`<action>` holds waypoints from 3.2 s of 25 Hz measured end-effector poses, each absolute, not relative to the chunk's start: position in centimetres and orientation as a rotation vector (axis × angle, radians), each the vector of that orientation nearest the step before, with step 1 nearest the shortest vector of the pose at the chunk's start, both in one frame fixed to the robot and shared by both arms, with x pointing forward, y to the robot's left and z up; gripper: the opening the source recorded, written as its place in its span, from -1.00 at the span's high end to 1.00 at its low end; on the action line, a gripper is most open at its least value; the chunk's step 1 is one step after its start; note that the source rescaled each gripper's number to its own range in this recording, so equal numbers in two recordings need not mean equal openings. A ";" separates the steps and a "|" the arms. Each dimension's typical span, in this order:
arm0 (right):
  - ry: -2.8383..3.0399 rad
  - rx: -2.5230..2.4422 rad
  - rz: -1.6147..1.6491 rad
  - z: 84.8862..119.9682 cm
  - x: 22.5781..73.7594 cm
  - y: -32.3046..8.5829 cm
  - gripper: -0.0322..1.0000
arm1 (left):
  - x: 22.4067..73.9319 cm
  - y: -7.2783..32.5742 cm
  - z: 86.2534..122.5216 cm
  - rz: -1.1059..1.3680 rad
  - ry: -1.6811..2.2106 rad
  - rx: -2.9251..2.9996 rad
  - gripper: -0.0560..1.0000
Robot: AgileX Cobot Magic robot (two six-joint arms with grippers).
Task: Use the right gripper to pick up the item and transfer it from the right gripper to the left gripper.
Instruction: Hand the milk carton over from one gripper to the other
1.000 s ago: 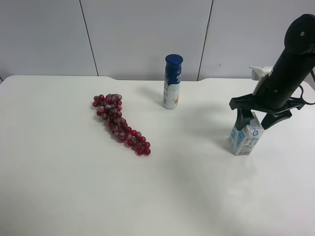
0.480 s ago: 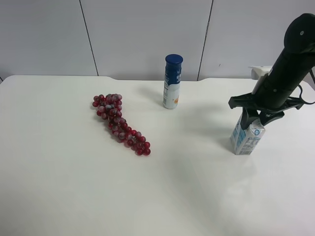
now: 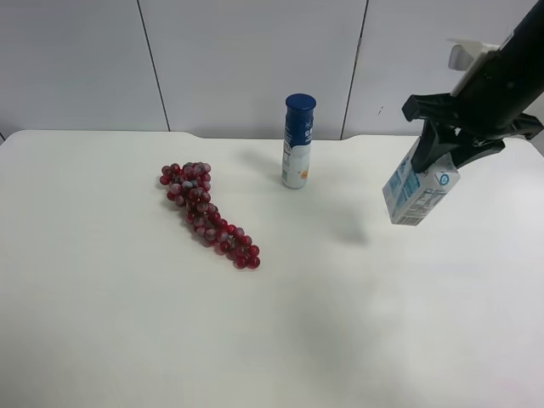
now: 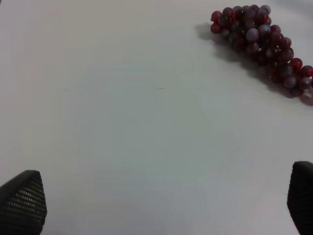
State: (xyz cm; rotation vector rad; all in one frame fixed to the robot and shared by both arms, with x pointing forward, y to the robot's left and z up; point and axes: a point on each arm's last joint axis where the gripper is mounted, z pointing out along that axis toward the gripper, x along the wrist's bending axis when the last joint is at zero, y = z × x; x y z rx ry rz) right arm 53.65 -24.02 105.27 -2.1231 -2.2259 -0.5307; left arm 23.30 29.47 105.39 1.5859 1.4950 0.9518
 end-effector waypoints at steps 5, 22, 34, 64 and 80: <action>-2.291 -2.020 -0.590 107.1 51.9 -22.4 0.94 | 23.3 29.5 105.4 0.952 1.495 1.586 -1.00; -2.354 -1.446 -0.909 109.1 49.7 -16.9 0.94 | 23.3 29.5 105.4 0.952 1.495 1.586 -1.00; -2.323 -1.127 -1.078 110.3 48.8 -15.4 0.94 | 23.8 28.3 105.5 0.869 1.335 1.729 -1.00; -2.154 -1.046 -1.138 111.4 46.0 -9.9 0.94 | 33.6 21.6 107.6 0.487 0.562 2.354 -1.00; -2.111 -1.086 -1.208 111.2 44.4 -5.7 0.94 | 36.8 19.7 109.0 0.604 0.470 2.346 -1.00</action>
